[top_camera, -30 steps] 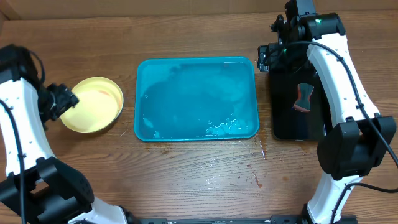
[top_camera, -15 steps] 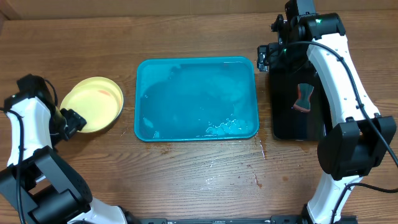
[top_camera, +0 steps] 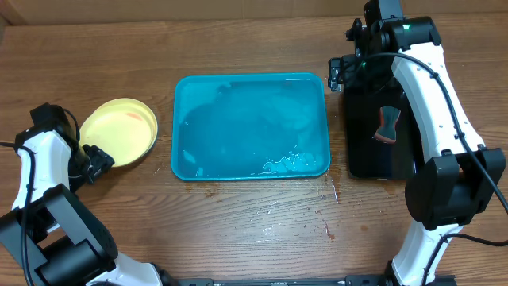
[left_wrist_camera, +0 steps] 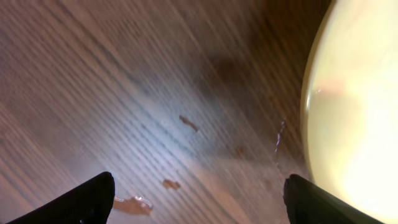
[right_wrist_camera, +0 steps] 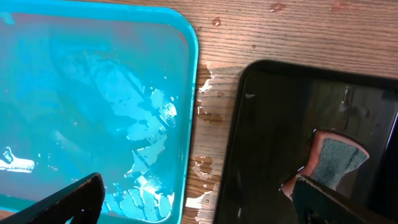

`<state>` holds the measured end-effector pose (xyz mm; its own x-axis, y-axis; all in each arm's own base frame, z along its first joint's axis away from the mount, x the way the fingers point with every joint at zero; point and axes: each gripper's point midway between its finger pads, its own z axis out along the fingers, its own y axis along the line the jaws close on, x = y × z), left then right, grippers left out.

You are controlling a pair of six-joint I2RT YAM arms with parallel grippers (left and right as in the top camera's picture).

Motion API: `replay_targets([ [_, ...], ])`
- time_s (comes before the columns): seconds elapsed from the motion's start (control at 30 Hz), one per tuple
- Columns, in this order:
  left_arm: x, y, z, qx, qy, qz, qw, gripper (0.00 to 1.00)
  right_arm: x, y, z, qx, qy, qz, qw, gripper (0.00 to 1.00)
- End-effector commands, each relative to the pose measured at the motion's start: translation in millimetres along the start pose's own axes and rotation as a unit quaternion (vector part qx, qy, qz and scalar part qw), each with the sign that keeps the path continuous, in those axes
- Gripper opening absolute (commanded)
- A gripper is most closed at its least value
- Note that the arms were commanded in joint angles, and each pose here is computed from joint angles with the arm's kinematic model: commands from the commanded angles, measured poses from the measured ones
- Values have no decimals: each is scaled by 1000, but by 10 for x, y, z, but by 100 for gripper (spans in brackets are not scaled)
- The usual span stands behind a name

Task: Clean dirty plates on tray and stack at the side

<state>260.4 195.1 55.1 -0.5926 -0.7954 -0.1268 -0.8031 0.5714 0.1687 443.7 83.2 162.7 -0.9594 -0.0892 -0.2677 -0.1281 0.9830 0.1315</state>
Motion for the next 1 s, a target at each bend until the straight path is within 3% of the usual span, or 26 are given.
replay_targets([
  [0.0, -59, -35, 7, 2, -16, -12, 1000, 88, -79, 20, -153, -2, -24, -4, 1000, 98],
  [0.33, -126, -289, -30, 41, -36, 4, 998, 89, -48, 18, -152, -2, -17, -4, 1000, 98],
  [0.5, -138, -419, -181, 60, -38, 47, 996, 95, -100, 24, -172, -2, -30, -5, 1000, 98],
  [0.73, -272, -633, -1079, 104, -73, 95, 987, 100, -266, 97, -704, -6, -115, -14, 993, 100],
  [0.87, -188, -990, -1718, 184, -120, 206, 954, 100, -211, 123, -1147, -6, -158, -17, 987, 100],
  [0.97, -55, -1124, -1933, 201, -136, 239, 940, 100, -77, 118, -1450, -5, -176, -15, 984, 100],
])
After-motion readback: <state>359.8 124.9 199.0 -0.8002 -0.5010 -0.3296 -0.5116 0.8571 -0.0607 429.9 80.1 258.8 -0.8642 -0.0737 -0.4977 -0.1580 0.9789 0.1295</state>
